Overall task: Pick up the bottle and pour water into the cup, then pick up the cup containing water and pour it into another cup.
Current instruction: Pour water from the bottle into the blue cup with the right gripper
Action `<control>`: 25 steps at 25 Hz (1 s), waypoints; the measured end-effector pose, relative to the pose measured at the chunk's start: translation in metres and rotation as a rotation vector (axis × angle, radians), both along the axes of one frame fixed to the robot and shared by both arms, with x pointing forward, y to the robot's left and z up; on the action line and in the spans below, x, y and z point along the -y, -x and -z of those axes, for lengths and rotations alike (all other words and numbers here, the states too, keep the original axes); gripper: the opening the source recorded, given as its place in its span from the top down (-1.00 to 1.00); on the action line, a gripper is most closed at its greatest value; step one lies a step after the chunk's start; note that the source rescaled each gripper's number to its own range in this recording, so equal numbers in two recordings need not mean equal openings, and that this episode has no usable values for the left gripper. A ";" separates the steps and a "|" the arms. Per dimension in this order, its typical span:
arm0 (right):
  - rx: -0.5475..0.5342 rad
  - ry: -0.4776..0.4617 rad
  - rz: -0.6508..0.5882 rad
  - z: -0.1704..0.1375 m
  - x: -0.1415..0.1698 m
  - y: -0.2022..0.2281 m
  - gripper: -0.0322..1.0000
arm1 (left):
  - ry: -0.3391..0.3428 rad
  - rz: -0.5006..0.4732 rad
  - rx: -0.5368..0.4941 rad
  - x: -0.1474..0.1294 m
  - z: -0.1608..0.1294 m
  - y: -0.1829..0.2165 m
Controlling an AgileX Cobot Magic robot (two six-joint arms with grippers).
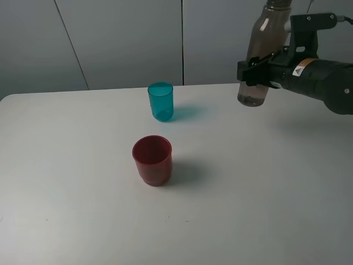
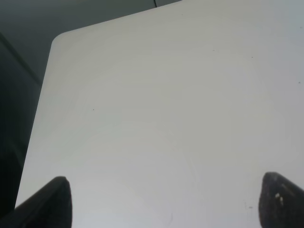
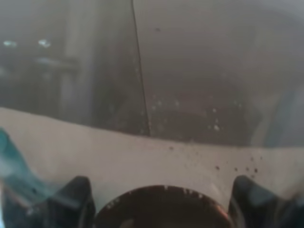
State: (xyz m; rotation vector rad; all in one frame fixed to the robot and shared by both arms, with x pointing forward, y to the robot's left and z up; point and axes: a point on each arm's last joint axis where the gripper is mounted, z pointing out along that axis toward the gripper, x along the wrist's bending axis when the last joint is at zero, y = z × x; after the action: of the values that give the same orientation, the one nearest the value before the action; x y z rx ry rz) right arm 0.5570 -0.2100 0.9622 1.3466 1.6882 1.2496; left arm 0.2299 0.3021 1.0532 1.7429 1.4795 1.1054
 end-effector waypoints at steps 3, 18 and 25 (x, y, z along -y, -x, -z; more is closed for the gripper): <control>0.020 0.037 -0.046 -0.015 -0.018 -0.014 0.92 | 0.000 0.000 0.000 0.000 0.000 0.000; -0.118 0.148 -0.144 0.008 -0.091 -0.094 0.92 | 0.000 0.000 0.000 0.000 0.000 0.000; -0.110 0.202 -0.187 0.012 -0.106 -0.106 0.92 | 0.000 0.000 0.000 0.000 0.000 0.000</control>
State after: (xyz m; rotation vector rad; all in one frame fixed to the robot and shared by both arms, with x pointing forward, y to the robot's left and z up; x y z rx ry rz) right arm 0.6632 -0.1044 0.9507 1.1769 1.9977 1.0868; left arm 0.2299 0.3021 1.0532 1.7429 1.4795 1.1054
